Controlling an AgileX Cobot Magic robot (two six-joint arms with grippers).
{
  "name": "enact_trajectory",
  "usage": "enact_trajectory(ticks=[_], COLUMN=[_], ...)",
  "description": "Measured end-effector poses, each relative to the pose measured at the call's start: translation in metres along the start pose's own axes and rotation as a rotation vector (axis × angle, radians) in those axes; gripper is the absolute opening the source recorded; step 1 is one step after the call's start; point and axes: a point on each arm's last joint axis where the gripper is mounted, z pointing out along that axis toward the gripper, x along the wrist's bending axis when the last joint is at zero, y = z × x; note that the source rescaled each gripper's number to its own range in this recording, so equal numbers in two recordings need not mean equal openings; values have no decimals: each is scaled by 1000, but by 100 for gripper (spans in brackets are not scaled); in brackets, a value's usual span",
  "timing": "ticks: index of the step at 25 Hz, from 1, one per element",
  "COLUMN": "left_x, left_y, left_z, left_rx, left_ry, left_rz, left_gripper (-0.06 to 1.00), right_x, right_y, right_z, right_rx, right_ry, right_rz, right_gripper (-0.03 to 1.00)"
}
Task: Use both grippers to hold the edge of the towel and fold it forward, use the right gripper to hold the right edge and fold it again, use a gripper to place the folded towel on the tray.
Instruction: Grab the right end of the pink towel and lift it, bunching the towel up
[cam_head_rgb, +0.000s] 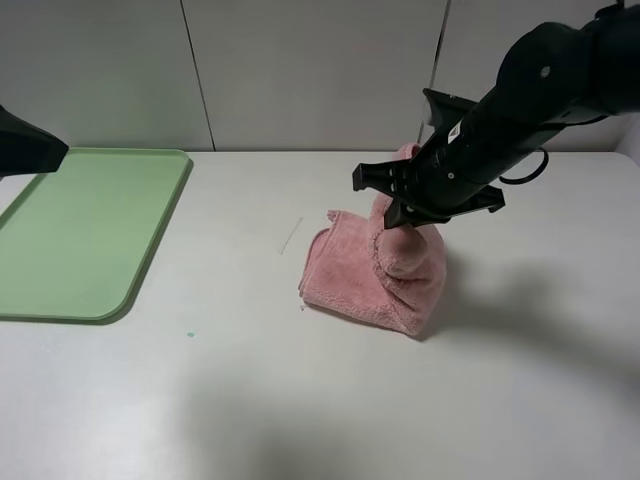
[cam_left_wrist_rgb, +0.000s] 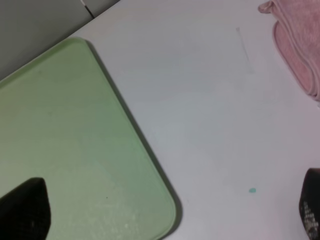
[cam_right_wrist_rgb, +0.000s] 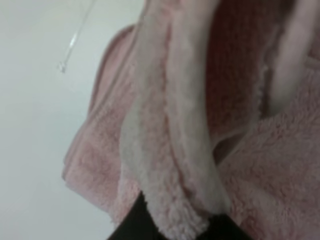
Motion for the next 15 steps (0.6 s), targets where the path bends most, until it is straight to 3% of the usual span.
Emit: enact_trajectory(ticks=[7,15], left_x=[0,0], left_y=[0,0], left_z=[0,0], left_rx=[0,0], left_ry=[0,0], left_rz=[0,0], left_gripper=[100,100], right_x=[-3,5], right_y=[-2,-7], right_z=[29,50], right_rx=[68,66], right_ry=[-27,-22], right_rz=[15,-7], right_gripper=[8,8])
